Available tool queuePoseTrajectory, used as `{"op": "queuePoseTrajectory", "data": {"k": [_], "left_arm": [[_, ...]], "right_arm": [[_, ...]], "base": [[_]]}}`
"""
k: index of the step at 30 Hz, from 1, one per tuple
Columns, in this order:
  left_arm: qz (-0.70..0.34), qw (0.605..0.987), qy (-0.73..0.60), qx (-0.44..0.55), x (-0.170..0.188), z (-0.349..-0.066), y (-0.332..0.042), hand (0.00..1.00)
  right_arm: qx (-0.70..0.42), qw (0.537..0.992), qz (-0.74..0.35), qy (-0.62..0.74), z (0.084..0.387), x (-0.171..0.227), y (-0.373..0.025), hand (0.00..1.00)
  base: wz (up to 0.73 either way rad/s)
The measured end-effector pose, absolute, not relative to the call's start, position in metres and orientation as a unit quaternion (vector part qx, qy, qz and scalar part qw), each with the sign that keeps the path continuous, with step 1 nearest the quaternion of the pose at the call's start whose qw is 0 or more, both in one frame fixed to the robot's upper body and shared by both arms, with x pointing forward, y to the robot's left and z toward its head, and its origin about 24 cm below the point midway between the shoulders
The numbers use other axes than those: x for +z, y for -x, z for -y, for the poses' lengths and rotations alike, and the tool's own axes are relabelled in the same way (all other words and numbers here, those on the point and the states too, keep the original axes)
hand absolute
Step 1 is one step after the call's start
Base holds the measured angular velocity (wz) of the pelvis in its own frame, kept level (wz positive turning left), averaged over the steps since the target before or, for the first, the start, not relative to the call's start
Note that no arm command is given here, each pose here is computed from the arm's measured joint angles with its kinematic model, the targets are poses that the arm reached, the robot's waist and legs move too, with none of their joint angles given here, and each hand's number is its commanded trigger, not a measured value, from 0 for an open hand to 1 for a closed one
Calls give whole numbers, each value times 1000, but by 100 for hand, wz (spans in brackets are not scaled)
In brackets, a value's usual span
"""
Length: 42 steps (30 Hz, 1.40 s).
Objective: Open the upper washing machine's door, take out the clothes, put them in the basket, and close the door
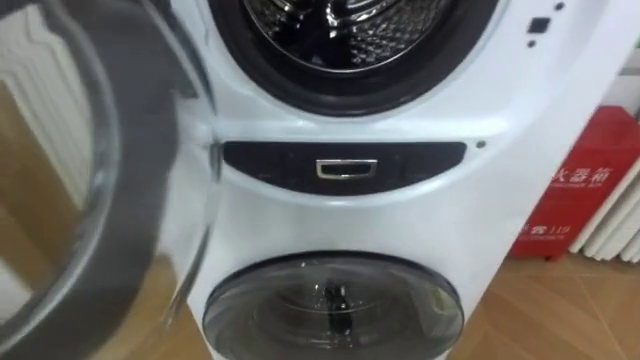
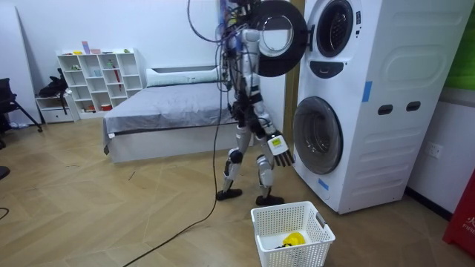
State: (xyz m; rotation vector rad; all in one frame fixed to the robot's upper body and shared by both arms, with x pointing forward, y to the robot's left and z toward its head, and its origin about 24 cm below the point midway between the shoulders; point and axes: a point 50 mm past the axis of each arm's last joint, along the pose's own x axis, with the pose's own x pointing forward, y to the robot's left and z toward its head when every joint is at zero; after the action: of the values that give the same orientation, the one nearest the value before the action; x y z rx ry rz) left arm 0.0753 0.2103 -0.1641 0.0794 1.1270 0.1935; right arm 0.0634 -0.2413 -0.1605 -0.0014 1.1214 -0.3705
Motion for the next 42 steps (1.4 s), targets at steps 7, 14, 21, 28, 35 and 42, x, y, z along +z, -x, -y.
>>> {"op": "queuePoseTrajectory", "data": {"k": [7,14,21,28,35,42], "left_arm": [[-542,834,-37,96,-166,-211,-65,0],[-544,826,13,147,-166,-216,-54,0],[-543,815,44,197,-166,-222,-46,0],[-421,853,84,298,-139,-260,-91,0],[-167,901,59,397,-39,-342,-178,0],[7,893,32,449,44,-371,-200,0]], "right_arm": [[-197,806,-559,-3,248,-163,-42,0],[-167,815,-555,2,236,-165,-50,0],[-167,821,-545,3,235,-164,-54,0],[-195,822,-535,-1,246,-161,-55,0],[-219,831,-511,8,264,-153,-58,0],[-219,828,-516,12,266,-154,-55,0]], "base": [[23],[-27],[0],[11],[6],[1]]}}
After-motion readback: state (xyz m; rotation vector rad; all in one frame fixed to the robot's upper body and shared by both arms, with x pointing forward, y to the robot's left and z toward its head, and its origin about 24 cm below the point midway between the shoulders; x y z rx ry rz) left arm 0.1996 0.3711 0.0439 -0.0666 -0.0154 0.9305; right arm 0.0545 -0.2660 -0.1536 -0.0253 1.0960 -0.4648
